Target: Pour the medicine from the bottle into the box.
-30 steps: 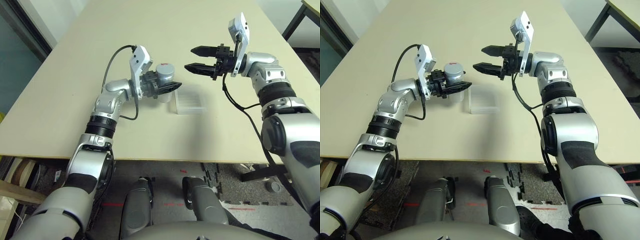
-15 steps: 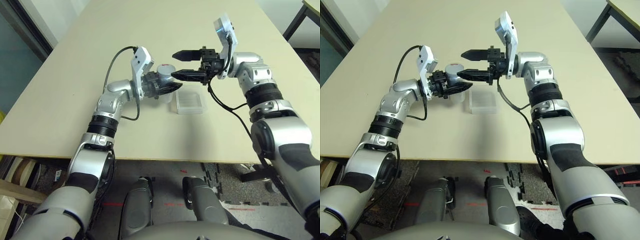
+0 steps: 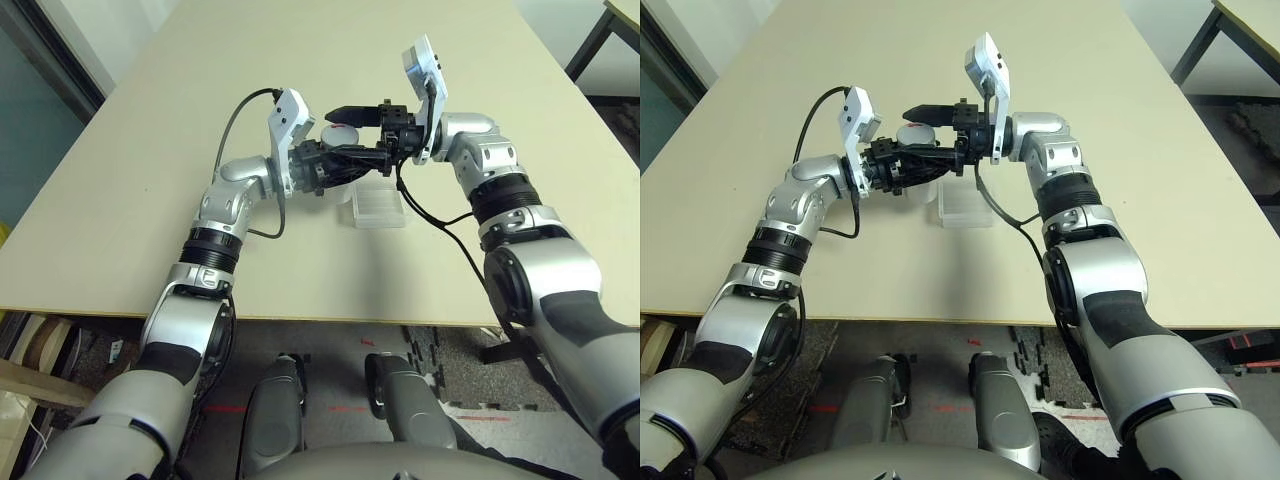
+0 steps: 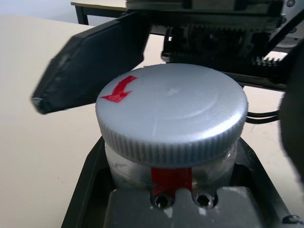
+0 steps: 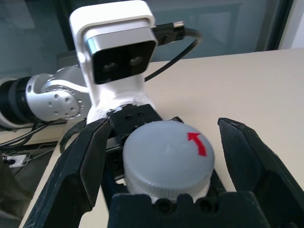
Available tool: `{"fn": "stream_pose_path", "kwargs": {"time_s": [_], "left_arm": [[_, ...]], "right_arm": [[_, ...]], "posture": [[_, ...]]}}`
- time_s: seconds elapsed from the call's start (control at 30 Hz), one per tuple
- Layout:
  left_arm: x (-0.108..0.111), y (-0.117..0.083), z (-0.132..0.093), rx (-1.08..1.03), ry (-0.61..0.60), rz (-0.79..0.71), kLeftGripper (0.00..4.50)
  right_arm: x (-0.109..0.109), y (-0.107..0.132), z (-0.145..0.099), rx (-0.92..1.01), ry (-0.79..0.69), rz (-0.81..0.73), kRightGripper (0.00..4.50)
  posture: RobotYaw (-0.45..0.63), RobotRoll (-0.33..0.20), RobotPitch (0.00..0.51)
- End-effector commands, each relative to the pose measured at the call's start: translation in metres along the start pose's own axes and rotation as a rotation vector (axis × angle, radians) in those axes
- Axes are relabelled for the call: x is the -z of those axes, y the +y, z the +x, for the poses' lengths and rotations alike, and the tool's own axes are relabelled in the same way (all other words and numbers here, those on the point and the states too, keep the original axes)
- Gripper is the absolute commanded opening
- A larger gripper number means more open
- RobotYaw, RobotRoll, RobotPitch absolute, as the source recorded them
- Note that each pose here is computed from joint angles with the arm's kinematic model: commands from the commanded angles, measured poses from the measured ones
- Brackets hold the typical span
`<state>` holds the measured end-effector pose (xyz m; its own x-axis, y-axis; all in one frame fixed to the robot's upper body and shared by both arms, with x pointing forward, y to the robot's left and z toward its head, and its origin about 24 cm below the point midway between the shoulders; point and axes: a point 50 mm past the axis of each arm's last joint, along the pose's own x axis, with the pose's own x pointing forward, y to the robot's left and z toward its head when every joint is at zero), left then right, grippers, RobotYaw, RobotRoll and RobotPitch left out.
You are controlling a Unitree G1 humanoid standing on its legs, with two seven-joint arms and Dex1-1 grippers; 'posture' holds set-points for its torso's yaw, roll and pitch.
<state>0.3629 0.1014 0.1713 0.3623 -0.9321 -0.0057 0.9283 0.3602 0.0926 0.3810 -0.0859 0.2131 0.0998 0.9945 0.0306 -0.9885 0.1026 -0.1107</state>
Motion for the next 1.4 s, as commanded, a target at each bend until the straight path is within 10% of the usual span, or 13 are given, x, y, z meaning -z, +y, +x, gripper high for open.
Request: {"fn": "stream_pose_path", "kwargs": {"time_s": [0.03,1.4], "left_arm": [[-0.003,-0.003,0.001,0.025,0.002,0.018,2.63],[-0.003,0.0,-0.001,0.018,0.002,0.019,2.63]], "right_arm": [[-0.002,-0.002,0.003,0.013,0.008,-0.019,4.5],[-0.011,-0.012,-0.069,0.113,0.076,-0.006,4.5]], "posture": [[-0.14,0.0,0.152],[-0.16,0.0,0.148]]}}
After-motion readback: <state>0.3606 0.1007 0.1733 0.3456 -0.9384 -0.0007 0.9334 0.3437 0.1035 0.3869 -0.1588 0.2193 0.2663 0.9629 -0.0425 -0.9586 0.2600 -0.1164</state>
